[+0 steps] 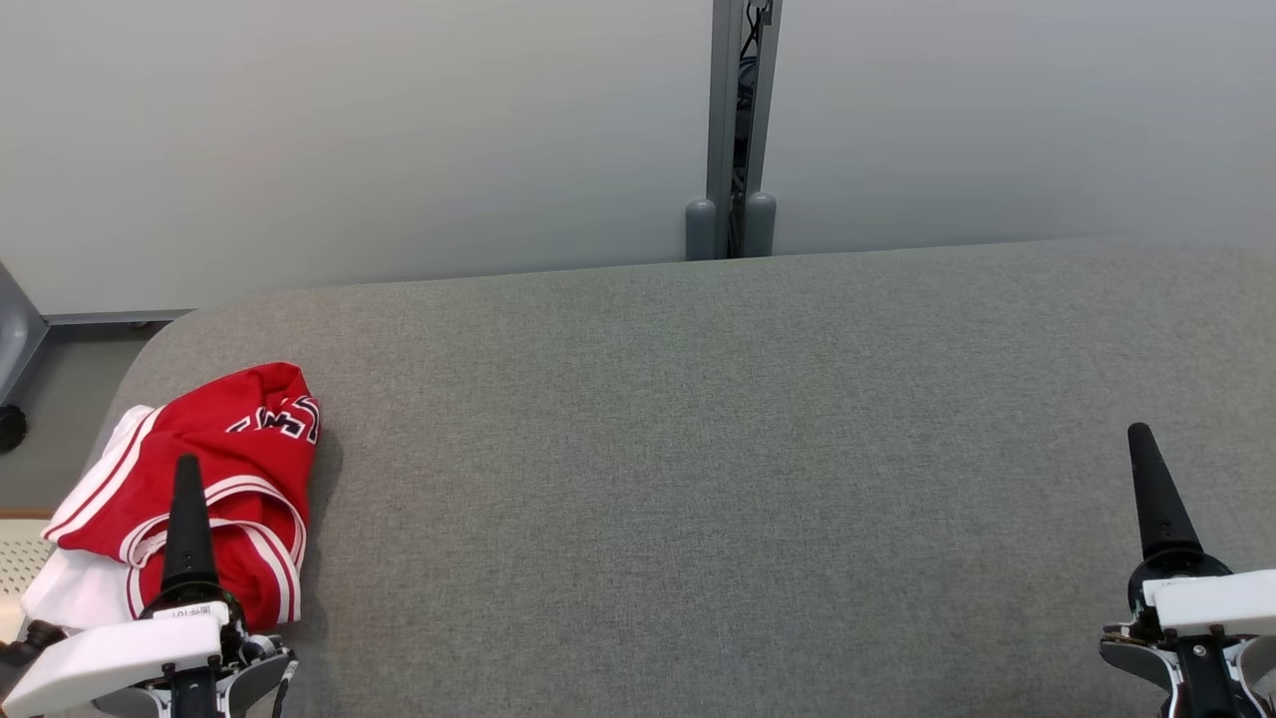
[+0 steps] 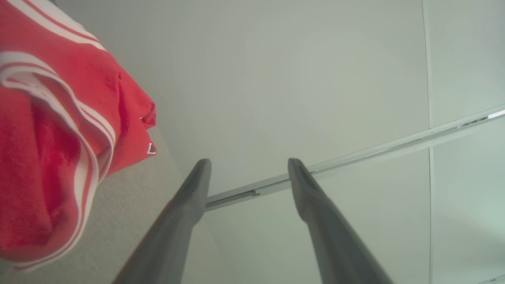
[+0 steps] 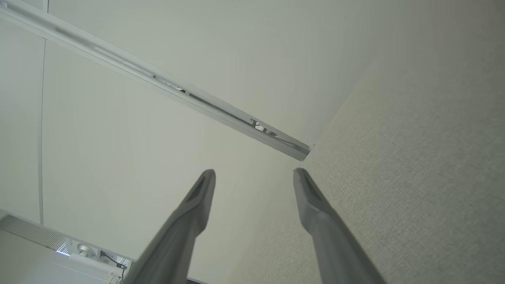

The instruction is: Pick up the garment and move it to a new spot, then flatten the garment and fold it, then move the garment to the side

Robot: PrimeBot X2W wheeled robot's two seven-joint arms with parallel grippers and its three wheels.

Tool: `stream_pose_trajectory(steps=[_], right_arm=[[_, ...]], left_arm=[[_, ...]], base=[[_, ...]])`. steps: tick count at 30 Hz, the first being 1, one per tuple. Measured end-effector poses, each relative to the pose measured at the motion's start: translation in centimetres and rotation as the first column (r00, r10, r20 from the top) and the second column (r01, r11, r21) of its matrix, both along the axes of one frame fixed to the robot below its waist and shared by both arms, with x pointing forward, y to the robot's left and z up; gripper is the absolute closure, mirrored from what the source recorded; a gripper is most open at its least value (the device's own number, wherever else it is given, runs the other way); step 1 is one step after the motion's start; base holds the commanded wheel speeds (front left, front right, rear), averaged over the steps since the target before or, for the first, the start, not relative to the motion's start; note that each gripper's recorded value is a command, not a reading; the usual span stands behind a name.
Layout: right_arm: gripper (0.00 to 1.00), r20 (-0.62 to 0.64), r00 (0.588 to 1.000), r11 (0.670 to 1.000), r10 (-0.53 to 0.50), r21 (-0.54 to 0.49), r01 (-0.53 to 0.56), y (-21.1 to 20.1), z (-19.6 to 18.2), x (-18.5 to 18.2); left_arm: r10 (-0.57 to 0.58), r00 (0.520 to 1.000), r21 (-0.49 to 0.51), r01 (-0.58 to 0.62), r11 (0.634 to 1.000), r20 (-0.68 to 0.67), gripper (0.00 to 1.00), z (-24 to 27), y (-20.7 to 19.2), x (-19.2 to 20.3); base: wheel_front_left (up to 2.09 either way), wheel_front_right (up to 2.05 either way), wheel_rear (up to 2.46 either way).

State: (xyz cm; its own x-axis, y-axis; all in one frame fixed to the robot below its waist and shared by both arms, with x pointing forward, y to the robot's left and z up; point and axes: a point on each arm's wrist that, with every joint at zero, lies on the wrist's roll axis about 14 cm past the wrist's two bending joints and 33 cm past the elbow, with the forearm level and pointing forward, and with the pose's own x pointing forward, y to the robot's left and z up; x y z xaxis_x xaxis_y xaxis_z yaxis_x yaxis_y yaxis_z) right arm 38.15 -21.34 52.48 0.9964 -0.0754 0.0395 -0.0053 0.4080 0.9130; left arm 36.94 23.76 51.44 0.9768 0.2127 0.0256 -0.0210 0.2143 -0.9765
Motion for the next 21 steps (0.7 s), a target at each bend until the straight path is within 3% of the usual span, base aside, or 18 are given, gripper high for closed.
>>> stream_pose_trajectory(steps=[5,10,21], right_arm=[[0.0,0.049,0.999,0.99,0.013,-0.144,-0.006,0.7,1.9,0.2],[0.0,0.092,0.996,0.958,0.02,-0.286,0.008,1.2,3.6,0.4],[0.0,0.202,0.976,0.833,0.081,-0.552,0.045,3.8,7.6,0.6]], left_arm=[[0.031,0.999,0.093,-0.033,0.995,0.023,0.0,1.2,1.0,-0.3],[0.054,0.997,0.164,-0.062,0.984,0.057,0.0,2.6,1.5,-0.4],[0.093,0.986,0.309,-0.131,0.942,0.135,0.0,5.7,2.5,-1.0]], base=[[0.0,0.0,0.0],[0.0,0.0,0.0],[0.0,0.0,0.0]])
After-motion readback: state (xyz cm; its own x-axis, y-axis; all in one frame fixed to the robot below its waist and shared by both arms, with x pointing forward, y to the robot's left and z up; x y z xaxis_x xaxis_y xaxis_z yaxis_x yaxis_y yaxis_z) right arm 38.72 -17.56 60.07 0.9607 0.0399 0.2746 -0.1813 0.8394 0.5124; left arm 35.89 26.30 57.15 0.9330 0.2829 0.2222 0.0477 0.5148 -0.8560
